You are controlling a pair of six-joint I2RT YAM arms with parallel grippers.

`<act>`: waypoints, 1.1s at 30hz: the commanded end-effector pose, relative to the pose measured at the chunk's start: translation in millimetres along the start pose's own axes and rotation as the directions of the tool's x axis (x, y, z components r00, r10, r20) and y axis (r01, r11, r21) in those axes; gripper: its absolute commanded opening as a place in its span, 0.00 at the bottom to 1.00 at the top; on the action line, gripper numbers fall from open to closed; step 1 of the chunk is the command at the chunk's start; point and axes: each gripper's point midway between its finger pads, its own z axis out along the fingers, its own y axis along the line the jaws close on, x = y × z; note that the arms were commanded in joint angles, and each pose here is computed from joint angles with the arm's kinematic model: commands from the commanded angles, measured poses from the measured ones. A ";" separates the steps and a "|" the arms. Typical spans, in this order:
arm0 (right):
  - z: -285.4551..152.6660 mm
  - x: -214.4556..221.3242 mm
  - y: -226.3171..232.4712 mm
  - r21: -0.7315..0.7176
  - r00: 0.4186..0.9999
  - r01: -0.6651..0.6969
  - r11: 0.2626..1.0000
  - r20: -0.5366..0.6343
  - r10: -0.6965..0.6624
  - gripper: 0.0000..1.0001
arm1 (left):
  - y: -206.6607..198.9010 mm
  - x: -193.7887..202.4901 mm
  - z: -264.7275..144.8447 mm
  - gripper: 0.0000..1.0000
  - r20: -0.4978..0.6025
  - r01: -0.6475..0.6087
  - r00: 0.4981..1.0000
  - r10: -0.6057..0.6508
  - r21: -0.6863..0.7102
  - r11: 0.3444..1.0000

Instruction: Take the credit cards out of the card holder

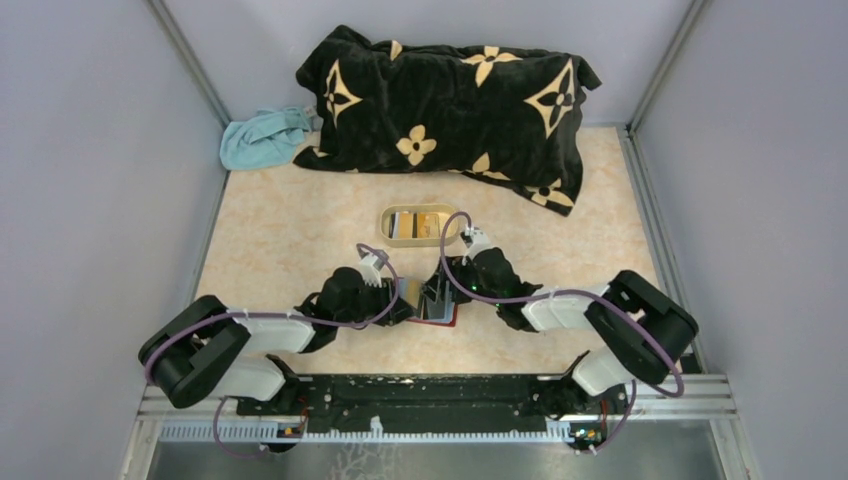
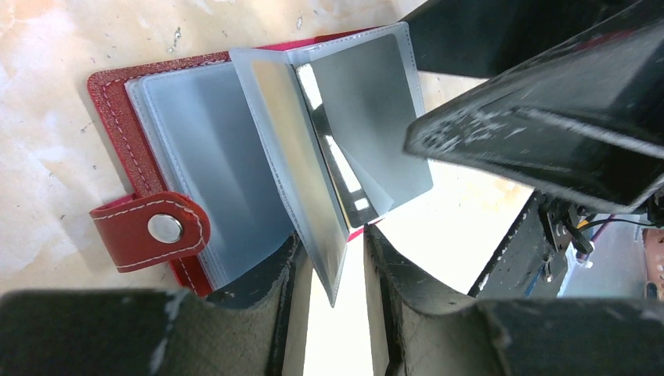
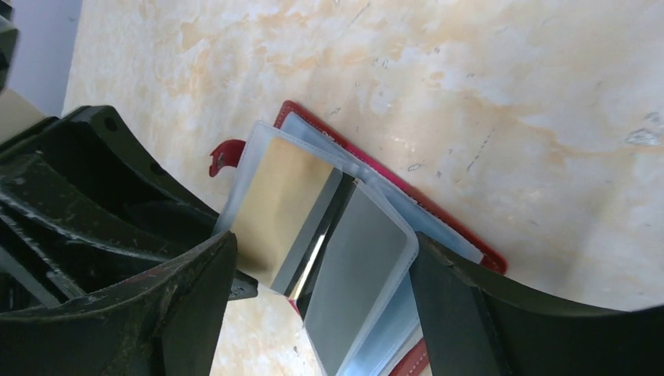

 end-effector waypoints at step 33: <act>10.7 19.2 30.7 -0.095 0.994 -0.108 0.990 0.013 0.110 0.69 | 41.2 -3.2 -8.8 0.13 0.029 -0.097 0.994 0.104 -0.194 0.976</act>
